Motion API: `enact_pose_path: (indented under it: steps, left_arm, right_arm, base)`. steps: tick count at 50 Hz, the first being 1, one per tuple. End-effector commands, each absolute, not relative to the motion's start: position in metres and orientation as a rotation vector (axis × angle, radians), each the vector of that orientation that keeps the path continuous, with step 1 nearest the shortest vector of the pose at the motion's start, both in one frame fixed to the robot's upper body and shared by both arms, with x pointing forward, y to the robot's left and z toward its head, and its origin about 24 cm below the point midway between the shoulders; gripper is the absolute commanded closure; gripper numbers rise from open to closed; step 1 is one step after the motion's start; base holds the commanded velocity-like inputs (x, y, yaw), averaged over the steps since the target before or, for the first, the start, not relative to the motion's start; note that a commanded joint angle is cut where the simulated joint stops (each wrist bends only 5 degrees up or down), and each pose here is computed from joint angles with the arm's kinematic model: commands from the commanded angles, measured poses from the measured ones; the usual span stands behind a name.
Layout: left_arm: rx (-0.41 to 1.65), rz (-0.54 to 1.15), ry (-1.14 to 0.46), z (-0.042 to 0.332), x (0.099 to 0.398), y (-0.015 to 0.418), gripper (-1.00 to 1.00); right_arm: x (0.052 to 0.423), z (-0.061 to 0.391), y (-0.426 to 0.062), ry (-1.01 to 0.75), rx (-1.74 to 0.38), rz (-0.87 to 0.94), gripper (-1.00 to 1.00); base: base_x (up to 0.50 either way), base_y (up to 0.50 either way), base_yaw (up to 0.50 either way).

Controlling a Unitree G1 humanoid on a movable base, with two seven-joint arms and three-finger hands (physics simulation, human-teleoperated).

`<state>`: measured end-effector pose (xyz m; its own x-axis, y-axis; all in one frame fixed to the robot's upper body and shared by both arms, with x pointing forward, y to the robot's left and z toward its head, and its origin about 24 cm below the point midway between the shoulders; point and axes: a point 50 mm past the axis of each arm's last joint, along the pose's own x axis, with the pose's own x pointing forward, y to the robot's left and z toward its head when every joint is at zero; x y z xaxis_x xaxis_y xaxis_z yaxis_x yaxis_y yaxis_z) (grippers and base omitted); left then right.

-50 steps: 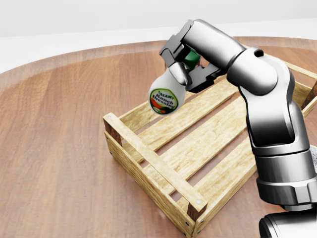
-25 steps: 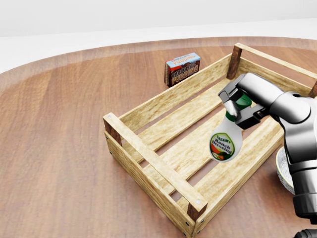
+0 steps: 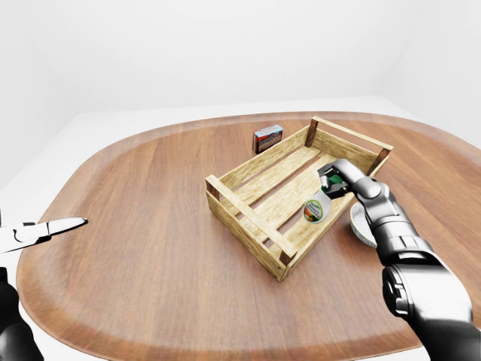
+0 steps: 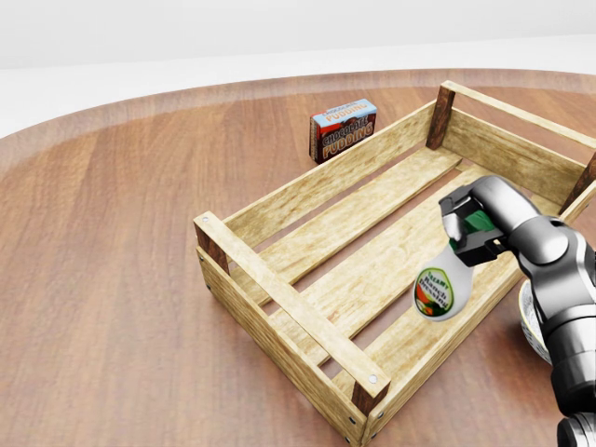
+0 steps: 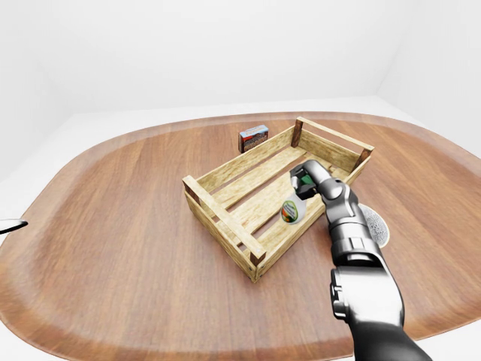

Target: Pick up the salad dressing and put it in the tray.

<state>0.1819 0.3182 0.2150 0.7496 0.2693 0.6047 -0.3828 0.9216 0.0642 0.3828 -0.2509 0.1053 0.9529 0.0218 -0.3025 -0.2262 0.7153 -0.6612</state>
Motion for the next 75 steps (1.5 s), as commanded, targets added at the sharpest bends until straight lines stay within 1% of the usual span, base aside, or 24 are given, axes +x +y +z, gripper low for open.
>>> enact_pose_path:
  steps: [1,9,17,18,20,22,23,28,33,34,35,48,60,64,65,68,69,70,73,74,75]
  left_arm:
    - [0.188,0.359,-0.624,0.214,0.183,0.318,-1.00]
    - [0.193,0.356,-0.638,0.217,0.181,0.317,-1.00]
    - [0.193,0.355,-0.637,0.216,0.181,0.317,-1.00]
    - [0.192,0.355,-0.633,0.216,0.181,0.317,-1.00]
    - [0.192,0.355,-0.629,0.215,0.182,0.317,-1.00]
    - [0.192,0.353,-0.631,0.215,0.182,0.317,-1.00]
    - [0.191,0.354,-0.633,0.215,0.182,0.316,-1.00]
    - [0.191,0.353,-0.632,0.215,0.182,0.316,-1.00]
    - [0.188,0.353,-0.623,0.213,0.183,0.317,-1.00]
    - [0.189,0.354,-0.621,0.213,0.183,0.317,-1.00]
    - [0.189,0.354,-0.623,0.213,0.183,0.317,-1.00]
    - [0.187,0.350,-0.619,0.213,0.184,0.316,-1.00]
    - [0.194,0.348,-0.633,0.215,0.182,0.315,-1.00]
    - [0.193,0.347,-0.631,0.215,0.183,0.314,-1.00]
    - [0.192,0.345,-0.629,0.214,0.184,0.314,-1.00]
    - [0.194,0.343,-0.628,0.214,0.184,0.313,-1.00]
    - [0.193,0.343,-0.628,0.214,0.184,0.313,-1.00]
    - [0.193,0.344,-0.627,0.214,0.184,0.314,-1.00]
    - [0.192,0.343,-0.626,0.214,0.184,0.314,-1.00]
    - [0.192,0.342,-0.625,0.213,0.184,0.314,-1.00]
    - [0.193,0.342,-0.625,0.214,0.184,0.314,-1.00]
  right_arm:
    - [0.383,0.100,-0.261,0.256,-0.783,-0.012,1.00]
    - [0.377,0.085,-0.264,0.302,-0.776,-0.041,1.00]
    - [0.374,0.071,-0.259,0.338,-0.781,-0.026,1.00]
    - [0.374,0.070,-0.257,0.350,-0.802,-0.005,1.00]
    - [0.375,0.071,-0.258,0.349,-0.851,-0.017,1.00]
    - [0.376,0.071,-0.256,0.353,-0.847,-0.004,1.00]
    - [0.377,0.072,-0.254,0.356,-0.922,0.005,1.00]
    - [0.385,0.083,-0.248,0.321,-1.028,0.004,1.00]
    - [0.387,0.081,-0.236,0.315,-1.023,0.028,1.00]
    - [0.388,0.080,-0.233,0.311,-1.030,0.037,0.80]
    - [0.387,0.077,-0.231,0.326,-1.019,0.061,-1.00]
    - [0.379,0.063,-0.238,0.361,-1.015,0.045,-1.00]
    - [0.380,0.064,-0.235,0.356,-1.031,0.066,-1.00]
    - [0.393,0.096,-0.228,0.259,-1.035,0.081,-1.00]
    - [0.399,0.119,-0.222,0.189,-1.046,0.105,-1.00]
    - [0.401,0.161,-0.206,0.033,-1.080,0.161,-1.00]
    - [0.400,0.173,-0.202,0.006,-1.089,0.170,-1.00]
    - [0.395,0.199,-0.195,-0.040,-1.115,0.179,-1.00]
    - [0.384,0.235,-0.185,-0.102,-1.155,0.190,-1.00]
    - [0.376,0.256,-0.178,-0.144,-1.199,0.202,-1.00]
    - [0.374,0.263,-0.175,-0.159,-1.214,0.206,-1.00]
  base:
    - [0.00,0.00,0.00]
    - [0.00,0.00,0.00]
    - [0.00,0.00,0.00]
    - [0.00,0.00,0.00]
    - [0.00,0.00,0.00]
    - [0.00,0.00,0.00]
    - [0.00,0.00,0.00]
    - [0.00,0.00,0.00]
    - [0.00,0.00,0.00]
    - [0.00,0.00,0.00]
    - [0.00,0.00,0.00]
    - [0.00,0.00,0.00]
    - [0.00,0.00,0.00]
    - [0.00,0.00,0.00]
    - [0.00,0.00,0.00]
    - [0.00,0.00,0.00]
    - [0.00,0.00,0.00]
    - [0.00,0.00,0.00]
    - [0.00,0.00,0.00]
    - [0.00,0.00,0.00]
    - [0.00,0.00,0.00]
